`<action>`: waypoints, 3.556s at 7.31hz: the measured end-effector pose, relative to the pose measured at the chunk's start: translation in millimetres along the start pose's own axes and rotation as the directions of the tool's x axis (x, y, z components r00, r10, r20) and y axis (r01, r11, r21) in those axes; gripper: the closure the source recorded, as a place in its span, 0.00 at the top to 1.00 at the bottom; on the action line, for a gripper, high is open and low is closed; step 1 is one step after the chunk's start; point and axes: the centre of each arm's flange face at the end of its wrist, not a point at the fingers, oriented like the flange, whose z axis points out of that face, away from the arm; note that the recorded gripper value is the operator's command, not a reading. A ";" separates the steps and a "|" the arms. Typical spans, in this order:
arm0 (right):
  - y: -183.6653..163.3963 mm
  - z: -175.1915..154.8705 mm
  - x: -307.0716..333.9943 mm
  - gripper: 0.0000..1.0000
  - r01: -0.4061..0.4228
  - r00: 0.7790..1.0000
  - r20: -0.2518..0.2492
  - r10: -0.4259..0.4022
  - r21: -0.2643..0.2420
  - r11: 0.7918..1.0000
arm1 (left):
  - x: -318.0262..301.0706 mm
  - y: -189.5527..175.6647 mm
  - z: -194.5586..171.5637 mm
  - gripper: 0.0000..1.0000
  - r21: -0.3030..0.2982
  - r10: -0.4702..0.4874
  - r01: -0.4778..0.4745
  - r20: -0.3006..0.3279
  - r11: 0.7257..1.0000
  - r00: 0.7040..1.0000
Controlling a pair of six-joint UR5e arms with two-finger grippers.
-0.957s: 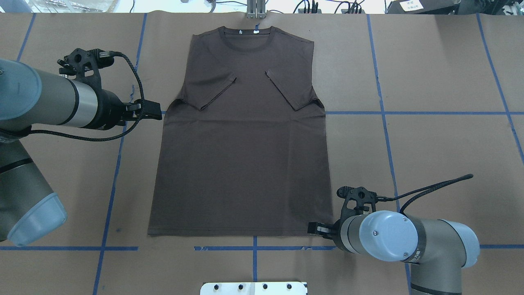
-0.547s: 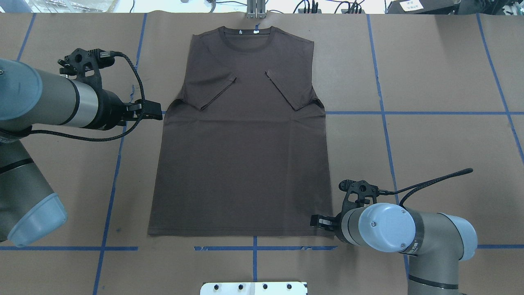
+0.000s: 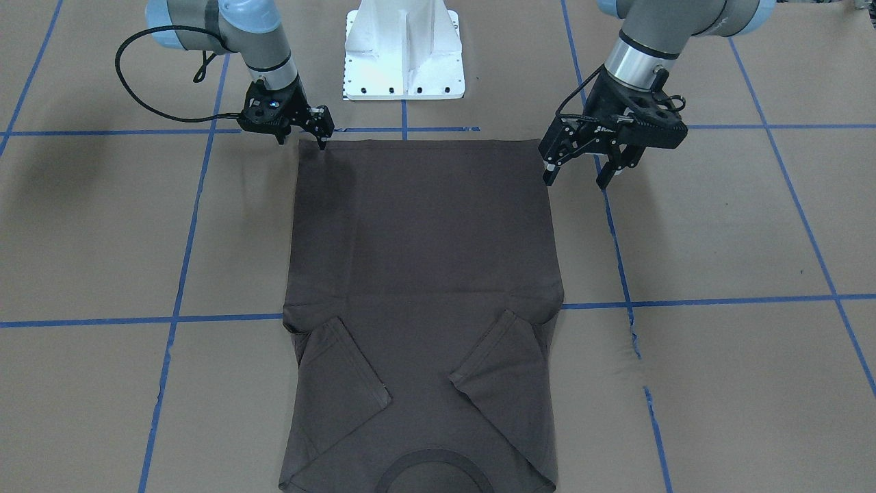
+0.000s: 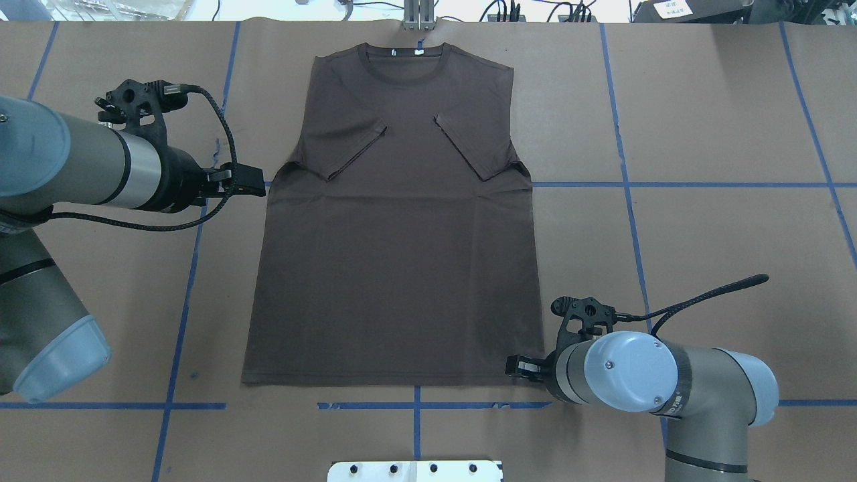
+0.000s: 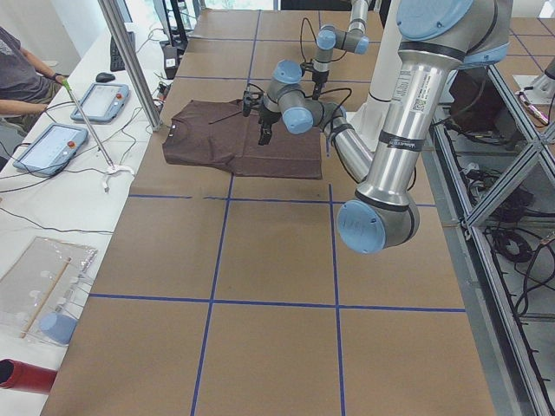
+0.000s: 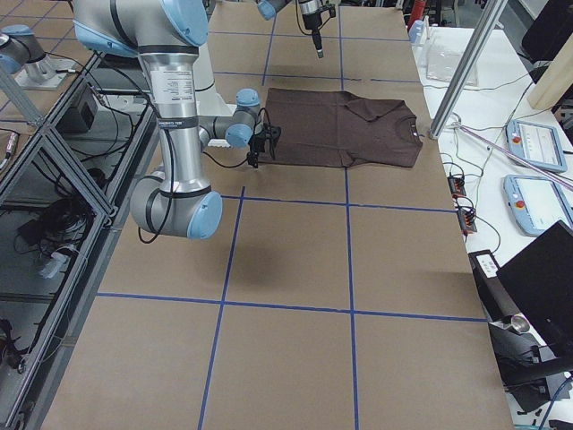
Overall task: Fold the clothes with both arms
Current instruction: 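Grasp both hem corners with the left and right grippers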
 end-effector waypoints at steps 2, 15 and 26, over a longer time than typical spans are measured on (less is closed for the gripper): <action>0.5 0.2 -0.1 0.16 -0.001 1.000 0.000 0.001 -0.005 1.000 | 0.2 0.3 0.4 1.00 -0.001 0.000 0.000 0.000 1.000 1.000; -31.5 -37.4 -1.3 0.00 0.063 0.997 0.055 -0.061 -0.031 0.998 | -55.5 91.4 22.4 0.99 -0.078 -0.218 0.225 0.095 0.971 0.971; -35.0 -46.1 -11.9 0.00 0.070 0.994 0.082 -0.067 -0.027 0.997 | -39.0 236.2 108.1 0.81 -0.070 -0.333 0.358 0.239 0.931 0.912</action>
